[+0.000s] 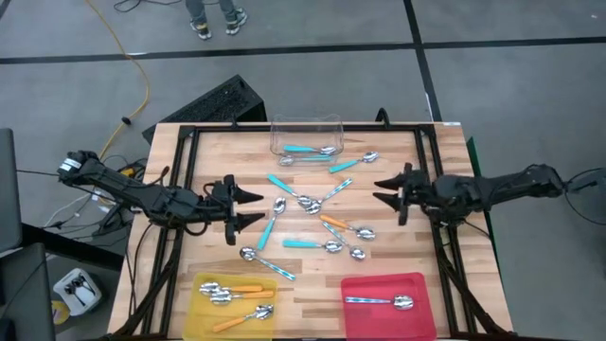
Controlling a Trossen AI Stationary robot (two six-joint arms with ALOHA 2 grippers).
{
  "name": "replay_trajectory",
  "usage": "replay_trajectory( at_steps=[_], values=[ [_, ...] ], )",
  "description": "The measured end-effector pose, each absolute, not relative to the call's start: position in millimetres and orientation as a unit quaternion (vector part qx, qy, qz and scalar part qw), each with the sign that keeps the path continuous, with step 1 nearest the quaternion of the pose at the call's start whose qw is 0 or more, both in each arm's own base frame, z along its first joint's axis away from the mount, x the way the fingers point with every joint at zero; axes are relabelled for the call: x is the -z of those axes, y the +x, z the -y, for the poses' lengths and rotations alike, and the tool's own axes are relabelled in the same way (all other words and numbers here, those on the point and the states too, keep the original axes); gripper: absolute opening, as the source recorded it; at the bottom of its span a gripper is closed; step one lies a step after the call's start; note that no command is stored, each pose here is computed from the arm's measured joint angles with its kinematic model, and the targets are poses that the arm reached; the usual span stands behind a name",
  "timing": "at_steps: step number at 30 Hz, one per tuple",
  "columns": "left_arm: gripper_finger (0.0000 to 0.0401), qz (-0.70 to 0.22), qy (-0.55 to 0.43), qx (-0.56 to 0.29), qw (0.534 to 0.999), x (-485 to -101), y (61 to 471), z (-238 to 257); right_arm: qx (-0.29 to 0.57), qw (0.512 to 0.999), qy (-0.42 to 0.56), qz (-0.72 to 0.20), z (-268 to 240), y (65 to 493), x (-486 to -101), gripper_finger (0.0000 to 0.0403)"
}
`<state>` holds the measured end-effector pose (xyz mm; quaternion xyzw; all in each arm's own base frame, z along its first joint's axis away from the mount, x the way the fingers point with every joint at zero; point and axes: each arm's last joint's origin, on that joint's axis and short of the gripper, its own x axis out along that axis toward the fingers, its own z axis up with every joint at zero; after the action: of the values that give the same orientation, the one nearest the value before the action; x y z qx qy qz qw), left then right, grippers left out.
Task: Sort silverware by color (type)
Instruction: Put the yellow spoon into the yellow bin
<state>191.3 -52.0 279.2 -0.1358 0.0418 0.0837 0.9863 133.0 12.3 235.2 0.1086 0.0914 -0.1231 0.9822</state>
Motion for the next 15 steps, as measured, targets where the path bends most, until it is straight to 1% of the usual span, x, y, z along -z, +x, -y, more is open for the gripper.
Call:
replay_trajectory(
  at_steps=[5, 10, 15],
  values=[
    [0.0238, -0.044, -0.134, -0.084, 0.986, -278.6, 191.8, 52.2, 0.142, 0.972, 0.109, -0.153, -15.2, 151.9, -217.1, 0.0191],
    [0.0238, -0.043, -0.134, -0.084, 0.986, -278.7, 191.8, 52.2, 0.169, 0.955, 0.083, -0.228, -17.9, 170.5, -192.2, 0.0191],
    [0.0238, -0.043, -0.134, -0.084, 0.986, -278.7, 191.8, 52.2, 0.167, 0.951, 0.073, -0.25, -21.7, 190.2, -174.5, 0.0191]
  ],
)
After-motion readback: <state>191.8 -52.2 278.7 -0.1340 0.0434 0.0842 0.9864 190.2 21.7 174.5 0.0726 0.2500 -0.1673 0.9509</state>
